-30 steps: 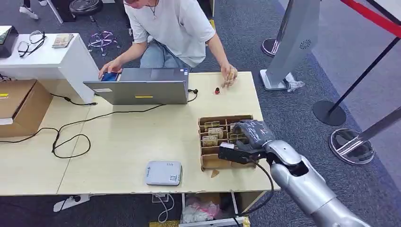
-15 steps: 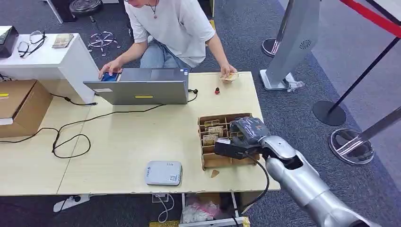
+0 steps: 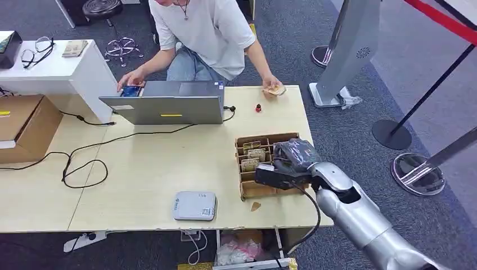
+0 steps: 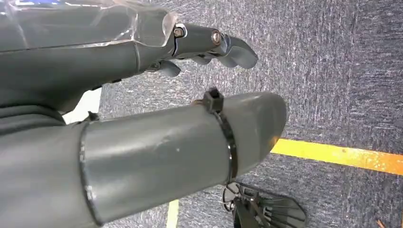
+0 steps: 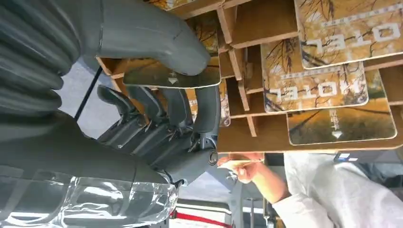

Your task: Pass the card to the sensor for recognition and then transmit it.

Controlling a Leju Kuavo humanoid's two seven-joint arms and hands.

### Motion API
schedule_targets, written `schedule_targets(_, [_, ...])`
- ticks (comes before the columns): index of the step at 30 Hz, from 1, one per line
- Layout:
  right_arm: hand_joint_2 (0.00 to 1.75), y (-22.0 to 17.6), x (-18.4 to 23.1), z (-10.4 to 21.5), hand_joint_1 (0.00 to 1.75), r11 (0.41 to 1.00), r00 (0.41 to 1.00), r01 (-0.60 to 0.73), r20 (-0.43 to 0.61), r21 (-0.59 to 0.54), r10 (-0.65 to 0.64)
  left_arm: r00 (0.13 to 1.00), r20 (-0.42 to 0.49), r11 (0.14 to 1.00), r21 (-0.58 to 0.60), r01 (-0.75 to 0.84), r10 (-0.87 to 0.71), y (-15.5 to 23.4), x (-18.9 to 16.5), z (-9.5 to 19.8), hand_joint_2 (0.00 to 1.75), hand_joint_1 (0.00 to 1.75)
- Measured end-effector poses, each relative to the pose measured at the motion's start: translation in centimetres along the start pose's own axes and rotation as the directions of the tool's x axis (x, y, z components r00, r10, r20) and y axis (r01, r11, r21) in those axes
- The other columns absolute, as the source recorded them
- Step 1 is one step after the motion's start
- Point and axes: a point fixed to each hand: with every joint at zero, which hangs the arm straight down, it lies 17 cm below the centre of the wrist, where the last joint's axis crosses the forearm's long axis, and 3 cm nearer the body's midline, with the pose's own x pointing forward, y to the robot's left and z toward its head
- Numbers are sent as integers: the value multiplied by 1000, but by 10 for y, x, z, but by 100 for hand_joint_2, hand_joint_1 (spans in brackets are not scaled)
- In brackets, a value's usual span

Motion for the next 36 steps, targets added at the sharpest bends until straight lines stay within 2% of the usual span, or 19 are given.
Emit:
schedule_targets(11, [175,-4,1,7,175,1000,1000,-16,2,-16,16,1000,0,1000,1,1,-1,1,0,0,0,0])
schedule_targets(16, [175,-26,0,8,175,997,1000,-24,4,-69,24,1000,1,1000,2,-3,3,2,0,-1,0,0])
schedule_targets(22, [175,-110,-4,7,175,965,999,-19,34,-263,28,1000,11,1000,2,0,0,2,2,-1,0,0])
schedule_targets(29, [175,-197,13,4,175,883,990,-3,122,-470,68,1000,21,1000,9,-6,6,3,4,-1,0,0])
schedule_targets(36, [175,-286,43,-12,175,723,982,8,142,-691,124,999,40,1000,14,0,-1,4,14,-2,0,0])
